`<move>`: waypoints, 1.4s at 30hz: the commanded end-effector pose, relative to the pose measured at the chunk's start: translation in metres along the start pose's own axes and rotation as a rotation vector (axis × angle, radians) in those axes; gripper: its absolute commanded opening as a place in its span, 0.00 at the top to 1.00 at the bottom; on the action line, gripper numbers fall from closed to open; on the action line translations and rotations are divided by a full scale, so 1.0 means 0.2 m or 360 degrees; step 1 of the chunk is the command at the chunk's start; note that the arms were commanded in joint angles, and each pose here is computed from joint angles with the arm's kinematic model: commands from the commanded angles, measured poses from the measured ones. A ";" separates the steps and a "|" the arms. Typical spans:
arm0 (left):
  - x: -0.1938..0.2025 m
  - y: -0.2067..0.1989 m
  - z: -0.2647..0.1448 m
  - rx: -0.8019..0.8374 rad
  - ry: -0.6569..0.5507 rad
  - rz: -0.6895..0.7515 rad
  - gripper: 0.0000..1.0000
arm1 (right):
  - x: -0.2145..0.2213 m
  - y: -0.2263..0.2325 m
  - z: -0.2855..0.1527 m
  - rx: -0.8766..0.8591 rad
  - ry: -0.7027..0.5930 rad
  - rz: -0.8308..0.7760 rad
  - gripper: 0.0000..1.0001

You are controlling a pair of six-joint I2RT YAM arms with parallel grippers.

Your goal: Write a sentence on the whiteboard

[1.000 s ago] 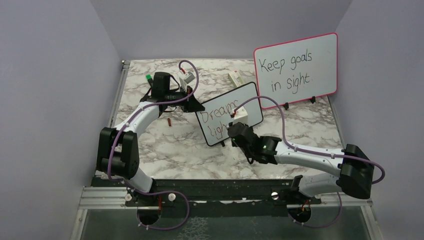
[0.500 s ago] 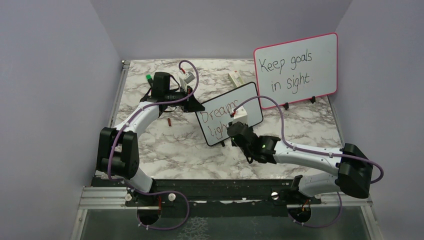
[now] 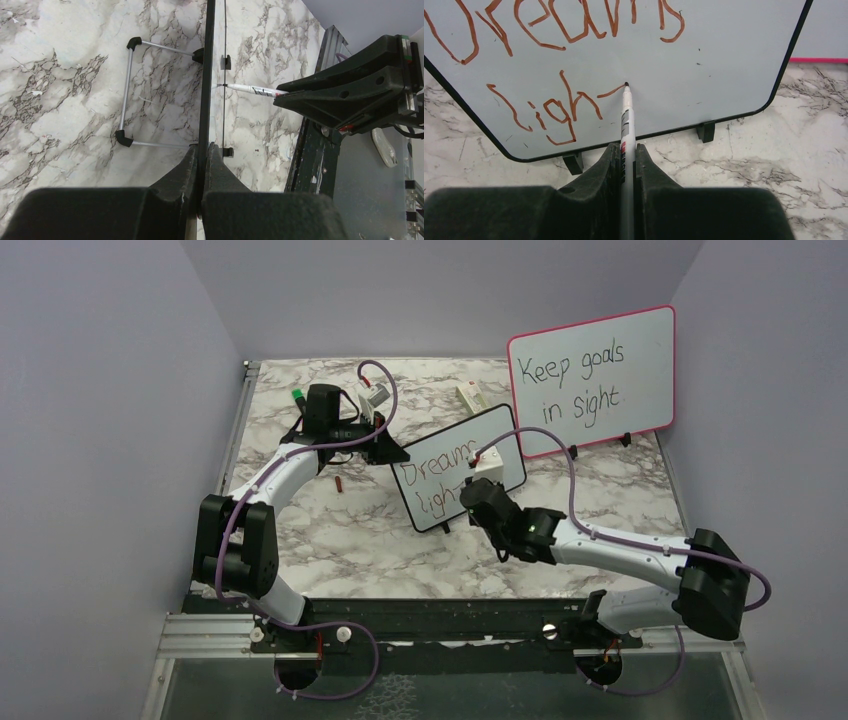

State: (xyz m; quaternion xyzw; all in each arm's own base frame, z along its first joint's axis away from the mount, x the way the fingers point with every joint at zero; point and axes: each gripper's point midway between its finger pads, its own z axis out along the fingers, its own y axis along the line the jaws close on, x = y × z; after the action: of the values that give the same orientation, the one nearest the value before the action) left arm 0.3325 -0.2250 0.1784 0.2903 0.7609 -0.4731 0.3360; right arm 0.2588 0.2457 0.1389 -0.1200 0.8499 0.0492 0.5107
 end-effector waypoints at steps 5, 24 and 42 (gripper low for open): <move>0.35 0.20 0.05 -0.0285 0.0285 -0.0178 1.00 | -0.07 0.02 -0.04 -0.0084 -0.0056 0.0025 0.99; 0.34 0.20 0.05 -0.0281 0.0283 -0.0176 1.00 | -0.09 0.05 0.00 -0.0072 -0.0073 0.0012 0.99; 0.35 0.20 0.05 -0.0284 0.0286 -0.0179 1.00 | 0.15 0.03 0.01 -0.0070 0.0155 -0.0005 0.99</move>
State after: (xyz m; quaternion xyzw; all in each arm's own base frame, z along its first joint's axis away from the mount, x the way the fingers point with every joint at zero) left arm 0.3326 -0.2250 0.1780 0.2900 0.7613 -0.4729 0.3358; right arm 0.2549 0.2528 0.1340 -0.1315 0.8546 0.0655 0.4981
